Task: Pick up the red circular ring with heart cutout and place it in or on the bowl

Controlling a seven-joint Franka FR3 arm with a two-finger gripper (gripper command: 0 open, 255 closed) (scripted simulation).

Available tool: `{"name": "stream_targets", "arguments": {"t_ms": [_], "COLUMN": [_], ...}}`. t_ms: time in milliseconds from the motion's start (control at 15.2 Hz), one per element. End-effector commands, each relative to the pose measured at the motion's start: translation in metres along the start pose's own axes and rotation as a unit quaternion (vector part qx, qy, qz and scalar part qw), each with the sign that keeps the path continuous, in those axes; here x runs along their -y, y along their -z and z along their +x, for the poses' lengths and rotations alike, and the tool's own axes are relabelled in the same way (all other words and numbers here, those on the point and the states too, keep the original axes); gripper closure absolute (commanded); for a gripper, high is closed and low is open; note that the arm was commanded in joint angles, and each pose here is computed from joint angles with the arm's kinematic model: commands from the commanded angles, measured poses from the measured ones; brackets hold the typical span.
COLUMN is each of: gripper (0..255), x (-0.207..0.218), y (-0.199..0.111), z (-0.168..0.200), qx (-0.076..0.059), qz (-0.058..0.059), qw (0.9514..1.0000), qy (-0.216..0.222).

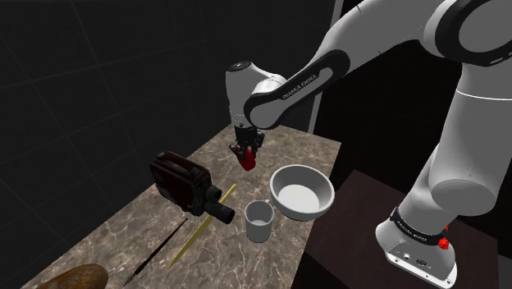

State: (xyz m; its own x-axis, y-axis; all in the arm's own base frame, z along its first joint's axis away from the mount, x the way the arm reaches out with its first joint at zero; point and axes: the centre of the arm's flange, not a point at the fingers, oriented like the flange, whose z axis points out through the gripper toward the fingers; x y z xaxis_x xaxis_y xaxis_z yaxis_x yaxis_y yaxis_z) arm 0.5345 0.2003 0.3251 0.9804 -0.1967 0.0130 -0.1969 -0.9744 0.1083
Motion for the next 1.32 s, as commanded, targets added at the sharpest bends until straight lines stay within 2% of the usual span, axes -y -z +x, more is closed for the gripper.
{"name": "stream_targets", "arguments": {"t_ms": [0, 1122, 1254], "gripper": [255, 255, 255], "x": [-0.002, -0.011, -0.019], "y": [0.01, 0.095, 0.096], "z": [0.0, 0.001, -0.024], "qx": [0.0, 0.0, 0.0], "qz": [0.0, 0.0, 0.0], "qw": [1.0, 1.0, 1.0], "qy": [0.0, 0.0, 0.0]}}
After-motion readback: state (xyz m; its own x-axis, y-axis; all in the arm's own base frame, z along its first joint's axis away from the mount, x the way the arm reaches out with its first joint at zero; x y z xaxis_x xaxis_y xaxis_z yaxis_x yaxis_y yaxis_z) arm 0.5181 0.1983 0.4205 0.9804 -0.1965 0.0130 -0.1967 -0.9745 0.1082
